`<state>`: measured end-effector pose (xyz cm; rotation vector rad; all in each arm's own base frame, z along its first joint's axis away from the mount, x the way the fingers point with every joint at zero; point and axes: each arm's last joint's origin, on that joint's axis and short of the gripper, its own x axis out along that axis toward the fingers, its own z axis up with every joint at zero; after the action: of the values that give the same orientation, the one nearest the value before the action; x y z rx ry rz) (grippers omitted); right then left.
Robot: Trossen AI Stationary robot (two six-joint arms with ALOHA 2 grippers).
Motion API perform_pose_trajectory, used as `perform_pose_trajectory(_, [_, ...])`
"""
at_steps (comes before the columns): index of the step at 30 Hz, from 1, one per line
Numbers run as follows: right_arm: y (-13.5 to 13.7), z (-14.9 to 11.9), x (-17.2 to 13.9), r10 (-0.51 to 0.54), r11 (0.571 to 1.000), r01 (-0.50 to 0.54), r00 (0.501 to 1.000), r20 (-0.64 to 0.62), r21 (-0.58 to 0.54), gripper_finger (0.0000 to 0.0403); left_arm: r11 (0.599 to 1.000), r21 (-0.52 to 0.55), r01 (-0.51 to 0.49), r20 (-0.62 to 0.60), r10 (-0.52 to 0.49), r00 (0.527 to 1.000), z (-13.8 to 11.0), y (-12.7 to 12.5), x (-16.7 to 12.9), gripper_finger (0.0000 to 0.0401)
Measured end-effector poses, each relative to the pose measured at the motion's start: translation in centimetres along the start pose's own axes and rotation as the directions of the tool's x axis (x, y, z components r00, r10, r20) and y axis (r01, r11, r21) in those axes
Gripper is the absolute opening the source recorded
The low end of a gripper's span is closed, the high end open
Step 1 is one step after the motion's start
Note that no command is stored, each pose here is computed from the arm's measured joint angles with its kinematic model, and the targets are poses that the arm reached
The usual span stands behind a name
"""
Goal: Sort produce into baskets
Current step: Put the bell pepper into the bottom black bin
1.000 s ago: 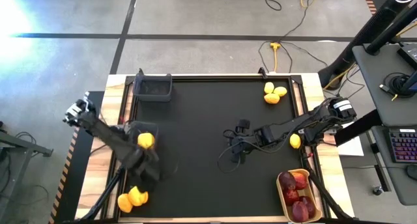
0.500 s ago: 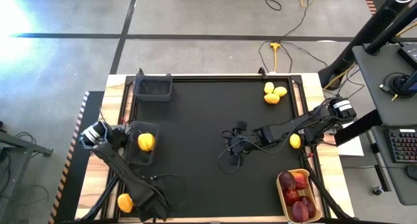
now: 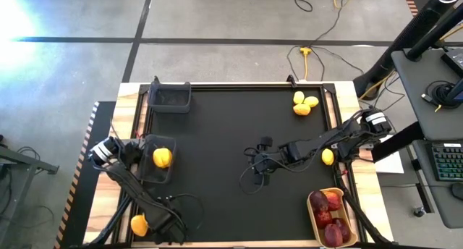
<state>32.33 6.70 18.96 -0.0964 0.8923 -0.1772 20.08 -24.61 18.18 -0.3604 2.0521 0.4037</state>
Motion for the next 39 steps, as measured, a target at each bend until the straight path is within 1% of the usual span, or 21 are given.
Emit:
perform_pose_trajectory(5, [0.0, 0.2, 0.0, 0.003, 1.0, -0.003, 1.0, 0.015, 0.003, 0.0222, 0.999, 0.012, 0.044, 0.015, -0.044, 0.999, 0.8, -0.1, 1.7, 0.0371])
perform_pose_trajectory(11, [0.0, 0.3, 0.0, 0.005, 1.0, -0.005, 1.0, 0.025, 0.006, 0.0222, 1.0, 0.009, 0.023, 0.03, -0.023, 0.999, 1.0, 0.3, 2.2, 0.0368])
perform_pose_trajectory(14, [0.0, 0.3, 0.0, 0.005, 1.0, -0.005, 1.0, 0.025, 0.006, 0.0222, 1.0, 0.026, 0.016, 0.042, -0.017, 0.999, 0.9, 0.3, 2.1, 0.0354])
perform_pose_trajectory(16, [0.0, 0.3, 0.0, 0.005, 1.0, -0.005, 1.0, 0.025, 0.003, 0.0222, 0.999, 0.032, -0.001, 0.074, -0.002, 0.997, 0.8, 0.2, 1.8, 0.0338])
perform_pose_trajectory(18, [0.0, 0.3, 0.0, 0.004, 1.0, -0.004, 1.0, 0.025, -0.012, 0.0221, 0.999, 0.026, -0.039, 0.142, 0.035, 0.989, 0.7, 0.2, 0.9, 0.0325])
perform_pose_trajectory(20, [0.0, 0.3, 0.0, 0.004, 1.0, -0.003, 1.0, 0.025, -0.017, 0.0221, 0.995, 0.022, -0.097, 0.191, 0.091, 0.977, 0.1, 0.3, -0.7, 0.0323])
perform_pose_trajectory(24, [0.0, 0.3, 0.0, 0.002, 1.0, -0.002, 1.0, 0.027, -0.017, 0.0221, 0.976, -0.02, -0.215, 0.3, 0.211, 0.93, -1.3, 0.9, -4.7, 0.0328])
perform_pose_trajectory(26, [0.0, 0.3, 0.0, 0.003, 1.0, -0.002, 1.0, 0.031, -0.015, 0.0221, 0.99, -0.013, -0.14, 0.393, 0.134, 0.91, -1.5, 1.3, -6.5, 0.033])
perform_pose_trajectory(27, [0.1, 0.3, 0.0, 0.003, 1.0, -0.003, 0.999, 0.034, -0.014, 0.0221, 0.992, -0.045, -0.122, 0.441, 0.129, 0.888, -1.5, 1.8, -7.2, 0.033])
perform_pose_trajectory(28, [0.1, 0.4, 0.0, 0.004, 1.0, -0.004, 0.999, 0.038, -0.012, 0.0221, 0.989, -0.091, -0.115, 0.478, 0.145, 0.867, -1.5, 2.5, -8.0, 0.033])
perform_pose_trajectory(29, [0.1, 0.4, 0.0, 0.005, 1.0, -0.005, 0.999, 0.042, -0.009, 0.0221, 0.99, -0.106, -0.097, 0.501, 0.138, 0.854, -1.4, 3.1, -8.7, 0.0329])
perform_pose_trajectory(30, [0.1, 0.4, 0.0, 0.005, 1.0, -0.005, 0.999, 0.043, -0.003, 0.0221, 0.992, -0.098, -0.075, 0.526, 0.116, 0.842, -1.4, 3.7, -9.1, 0.0328])
perform_pose_trajectory(32, [0.1, 0.4, 0.0, 0.005, 1.0, -0.005, 0.999, 0.042, 0.011, 0.0221, 0.988, -0.135, -0.077, 0.567, 0.14, 0.811, -1.3, 5.3, -9.5, 0.0328])
perform_pose_trajectory(33, [0.1, 0.4, 0.0, 0.005, 1.0, -0.006, 0.999, 0.041, 0.015, 0.0221, 0.986, -0.147, -0.074, 0.575, 0.146, 0.805, -1.1, 6.2, -9.7, 0.0328])
perform_pose_trajectory(34, [0.1, 0.4, 0.0, 0.005, 1.0, -0.006, 0.999, 0.04, 0.014, 0.0221, 0.988, -0.143, -0.065, 0.576, 0.136, 0.806, -1.1, 7.0, -9.7, 0.0328])
perform_pose_trajectory(36, [0.1, 0.4, 0.0, 0.005, 1.0, -0.006, 0.999, 0.041, 0.014, 0.0221, 0.983, -0.17, -0.067, 0.557, 0.152, 0.816, -1.0, 8.9, -9.3, 0.0328])
perform_pose_trajectory(39, [0.1, 0.4, 0.0, 0.005, 1.0, -0.005, 0.999, 0.039, 0.013, 0.0221, 0.978, -0.198, -0.06, 0.504, 0.154, 0.85, -1.0, 11.4, -8.2, 0.0329])
